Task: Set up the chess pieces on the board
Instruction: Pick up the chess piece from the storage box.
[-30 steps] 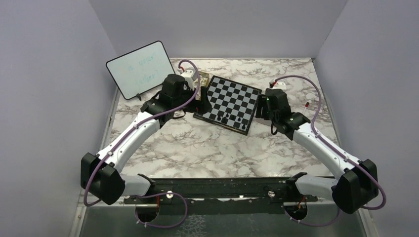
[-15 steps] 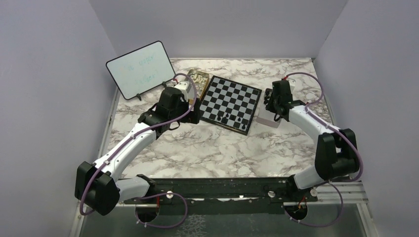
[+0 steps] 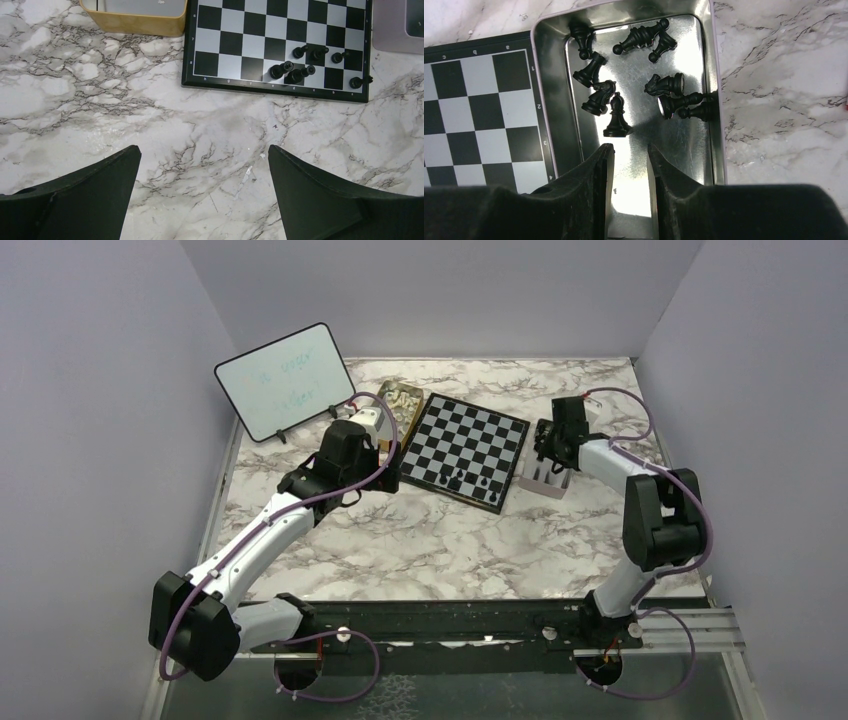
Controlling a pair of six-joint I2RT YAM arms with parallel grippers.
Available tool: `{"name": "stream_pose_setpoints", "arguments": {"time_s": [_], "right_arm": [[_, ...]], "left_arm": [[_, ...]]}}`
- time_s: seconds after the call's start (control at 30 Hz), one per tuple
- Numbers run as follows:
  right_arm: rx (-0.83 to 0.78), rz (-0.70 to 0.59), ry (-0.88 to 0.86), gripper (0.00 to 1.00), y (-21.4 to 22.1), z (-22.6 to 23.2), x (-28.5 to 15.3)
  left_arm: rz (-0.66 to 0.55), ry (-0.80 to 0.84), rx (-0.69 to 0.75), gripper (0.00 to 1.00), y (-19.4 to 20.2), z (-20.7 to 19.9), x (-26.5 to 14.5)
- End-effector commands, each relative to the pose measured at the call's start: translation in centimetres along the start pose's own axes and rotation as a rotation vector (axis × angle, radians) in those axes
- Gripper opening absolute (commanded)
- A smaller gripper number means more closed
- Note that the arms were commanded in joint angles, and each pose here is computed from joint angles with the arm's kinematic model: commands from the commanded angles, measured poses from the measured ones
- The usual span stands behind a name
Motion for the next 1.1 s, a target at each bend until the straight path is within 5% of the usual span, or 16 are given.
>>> {"name": "stream_pose_setpoints", "arguments": {"time_s": [0.0, 0.57, 1.07], "right_arm": [[0.061, -0.024, -0.016, 0.36, -1.1, 0.5, 1.1], [0.025, 0.016, -0.071, 0.36, 0.2, 1.5, 3.8], [-0.127, 0.001, -0.07, 0.23, -0.1, 0.3, 1.8]], "left_arm": [[-0.04, 0.001, 0.012, 0.99, -0.7, 0.0, -0.3], [-0.038, -0.015, 0.023, 0.99, -0.7, 0.2, -0.3], [-0.022, -0.009, 0.025, 0.99, -0.5, 0.1, -0.1]]}}
Point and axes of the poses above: each gripper's point midway between its finger pads, its own x axis out along the fingers, its own z axis along the line the jaws close on, y = z × x, the point moved 8 cm from there along -x, back along the fingers, and after that the axes turned 15 degrees about -x, right-handed, at the moved point
